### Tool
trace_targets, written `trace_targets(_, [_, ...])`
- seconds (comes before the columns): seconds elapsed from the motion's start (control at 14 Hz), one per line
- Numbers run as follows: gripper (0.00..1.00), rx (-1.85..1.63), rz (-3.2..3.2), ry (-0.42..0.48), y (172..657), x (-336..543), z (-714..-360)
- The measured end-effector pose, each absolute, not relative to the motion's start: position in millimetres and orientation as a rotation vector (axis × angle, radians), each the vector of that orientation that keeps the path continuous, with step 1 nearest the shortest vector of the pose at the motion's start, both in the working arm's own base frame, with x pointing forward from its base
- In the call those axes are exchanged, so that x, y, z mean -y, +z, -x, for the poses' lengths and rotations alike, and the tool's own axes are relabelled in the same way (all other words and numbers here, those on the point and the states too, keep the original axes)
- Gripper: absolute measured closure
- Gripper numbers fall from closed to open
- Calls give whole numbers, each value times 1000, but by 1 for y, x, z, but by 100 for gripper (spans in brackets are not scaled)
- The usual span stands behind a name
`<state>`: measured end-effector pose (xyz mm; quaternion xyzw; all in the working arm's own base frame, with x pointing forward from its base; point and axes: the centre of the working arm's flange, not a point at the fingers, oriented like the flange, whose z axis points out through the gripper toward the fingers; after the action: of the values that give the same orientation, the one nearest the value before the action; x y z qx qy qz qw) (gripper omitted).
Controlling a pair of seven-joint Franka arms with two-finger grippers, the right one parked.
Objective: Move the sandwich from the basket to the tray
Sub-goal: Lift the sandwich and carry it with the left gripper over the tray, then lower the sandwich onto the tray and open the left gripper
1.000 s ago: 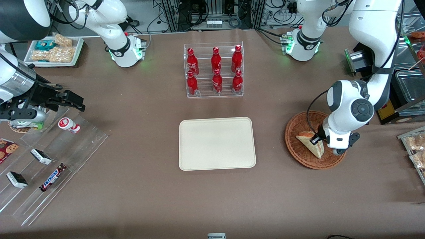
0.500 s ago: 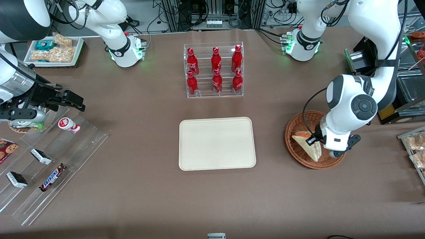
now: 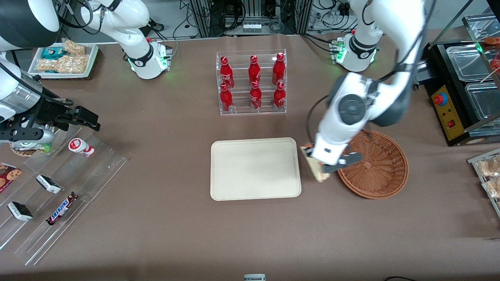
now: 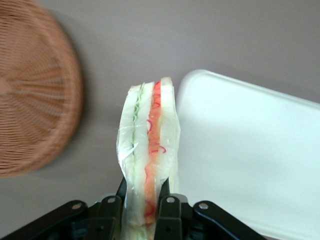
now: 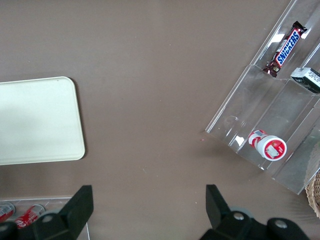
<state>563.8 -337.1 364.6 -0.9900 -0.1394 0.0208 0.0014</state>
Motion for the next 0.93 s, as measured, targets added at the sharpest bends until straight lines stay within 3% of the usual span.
trace_targets(0.14, [83,333,3122,42,353,385,-561])
trace_targets(0.36, [86,190,3119,-16,332,445,-548])
trace_targets(0.57, [86,79,3120,-86,290,483,-537])
trace_targets(0.86, [86,18,3094,-88,253,494,-532])
trace_targets(0.93, [79,18,3091,-88,252,493,-533])
